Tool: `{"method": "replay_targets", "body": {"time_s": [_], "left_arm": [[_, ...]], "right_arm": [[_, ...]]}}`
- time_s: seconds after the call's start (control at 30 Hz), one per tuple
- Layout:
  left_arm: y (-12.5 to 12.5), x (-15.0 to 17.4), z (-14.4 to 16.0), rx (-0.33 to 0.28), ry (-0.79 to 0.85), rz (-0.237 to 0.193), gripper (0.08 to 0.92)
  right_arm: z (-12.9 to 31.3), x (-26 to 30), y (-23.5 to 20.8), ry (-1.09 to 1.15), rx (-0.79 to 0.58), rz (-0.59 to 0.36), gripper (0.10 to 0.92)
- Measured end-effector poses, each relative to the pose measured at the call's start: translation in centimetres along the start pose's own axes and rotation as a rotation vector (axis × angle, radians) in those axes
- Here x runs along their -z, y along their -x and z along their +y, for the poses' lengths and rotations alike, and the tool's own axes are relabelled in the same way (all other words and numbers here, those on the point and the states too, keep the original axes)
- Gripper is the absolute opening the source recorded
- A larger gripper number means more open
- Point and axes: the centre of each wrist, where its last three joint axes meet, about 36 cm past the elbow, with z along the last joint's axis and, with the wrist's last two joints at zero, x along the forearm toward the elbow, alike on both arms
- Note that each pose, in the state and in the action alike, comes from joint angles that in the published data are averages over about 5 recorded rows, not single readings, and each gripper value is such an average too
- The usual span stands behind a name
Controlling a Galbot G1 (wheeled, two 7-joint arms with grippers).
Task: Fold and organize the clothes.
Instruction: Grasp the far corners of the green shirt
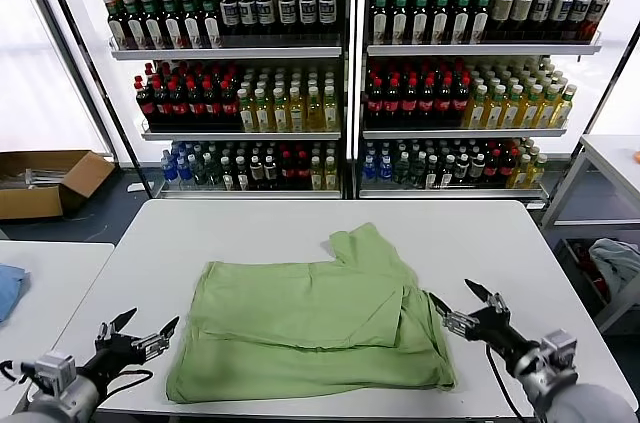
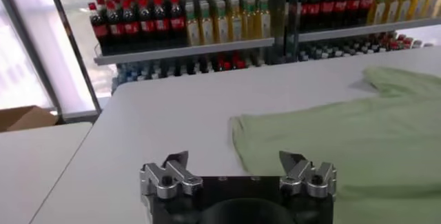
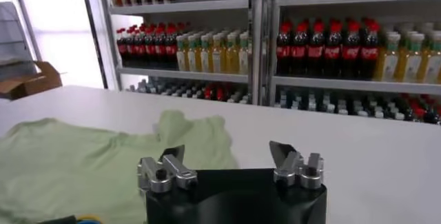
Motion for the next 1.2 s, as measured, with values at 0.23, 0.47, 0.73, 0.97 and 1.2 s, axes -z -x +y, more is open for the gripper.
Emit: {"method": "replay_targets", "body": {"time_s": [0.23,0.47,0.73,0.97,1.2], "left_arm": [[5.0,1.2,2.1,-0.055,0.004,-0.009,0.823],[10.0,2.1,3.1,-0.102,-0.004,-0.003,0.823],[15.0,3.4,3.4,-0.132,-0.002,0.014,0.823],[18.1,3.8,2.9,-0.151,0.002,0.042,0.823],[19.6,3.5,2.5,-0.160,0.005,0.066,0.810]], "right_arm": [[-1.4,1.4,6.9,-0.007,0.046,0.040,0.823],[-2.1,2.2,12.8,-0.015,0.083,0.112,0.823],[-2.1,2.9,18.3,-0.042,0.111,0.177,0.823],[-1.8,3.4,21.8,-0.063,0.120,0.213,0.823],[-1.2,2.8,23.8,-0.074,0.127,0.246,0.706]]}}
